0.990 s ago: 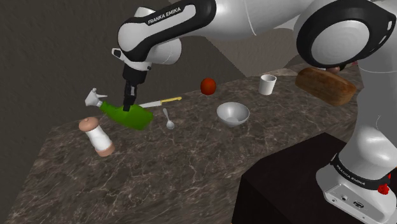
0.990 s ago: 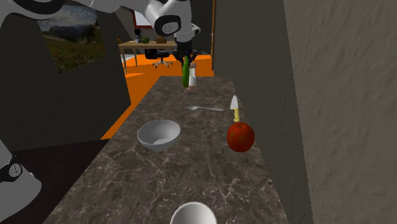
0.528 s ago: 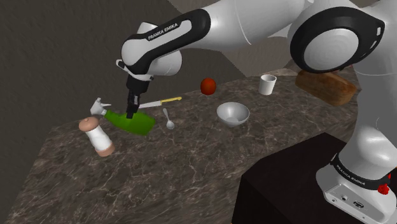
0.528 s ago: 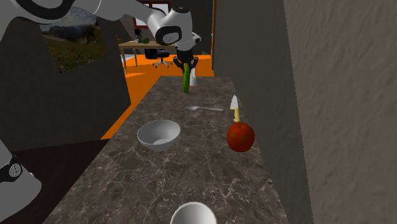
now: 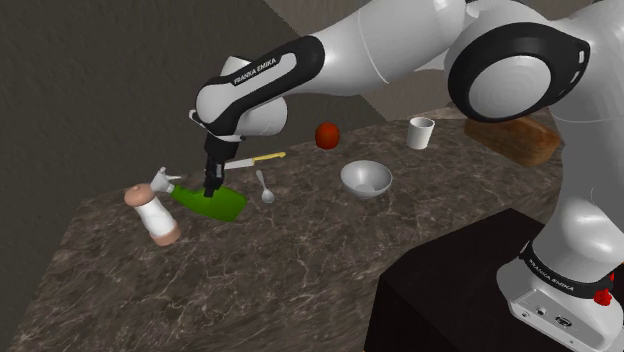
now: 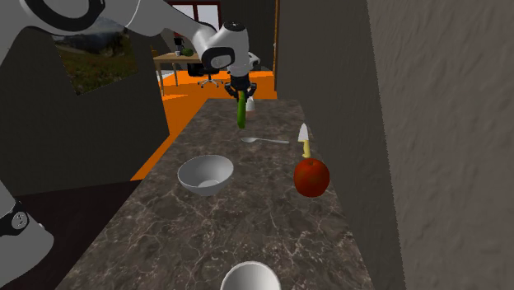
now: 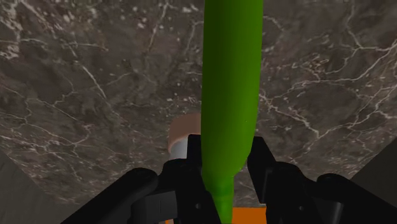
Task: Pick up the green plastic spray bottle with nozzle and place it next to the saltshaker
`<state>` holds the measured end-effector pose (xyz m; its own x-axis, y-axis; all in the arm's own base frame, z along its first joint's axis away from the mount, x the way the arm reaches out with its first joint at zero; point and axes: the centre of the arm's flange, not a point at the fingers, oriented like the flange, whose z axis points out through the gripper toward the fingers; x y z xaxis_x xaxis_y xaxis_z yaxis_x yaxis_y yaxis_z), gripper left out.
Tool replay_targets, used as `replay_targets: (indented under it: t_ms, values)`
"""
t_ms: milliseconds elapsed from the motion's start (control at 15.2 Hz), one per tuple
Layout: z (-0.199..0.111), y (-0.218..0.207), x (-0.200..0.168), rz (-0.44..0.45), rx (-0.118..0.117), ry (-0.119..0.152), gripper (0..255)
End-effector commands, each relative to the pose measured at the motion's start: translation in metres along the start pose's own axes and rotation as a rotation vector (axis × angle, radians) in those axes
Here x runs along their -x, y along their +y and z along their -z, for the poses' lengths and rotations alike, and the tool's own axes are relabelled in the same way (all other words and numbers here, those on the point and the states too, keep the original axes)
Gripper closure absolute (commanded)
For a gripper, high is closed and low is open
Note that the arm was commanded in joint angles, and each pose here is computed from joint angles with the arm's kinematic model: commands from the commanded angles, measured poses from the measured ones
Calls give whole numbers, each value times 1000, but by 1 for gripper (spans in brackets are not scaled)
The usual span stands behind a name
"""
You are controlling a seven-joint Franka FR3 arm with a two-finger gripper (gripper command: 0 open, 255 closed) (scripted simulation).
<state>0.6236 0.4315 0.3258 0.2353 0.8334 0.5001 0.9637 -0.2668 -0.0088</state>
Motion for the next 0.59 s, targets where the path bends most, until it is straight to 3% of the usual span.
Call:
replay_targets:
  t_ms: [0, 396, 462, 528]
  values:
    - [-4, 0, 2, 0, -1, -1, 255]
    - [-4, 0, 2, 0, -1, -1, 255]
    - [-4, 0, 3, 0, -1, -1, 0]
    - [-3, 2, 3, 0, -1, -1, 0]
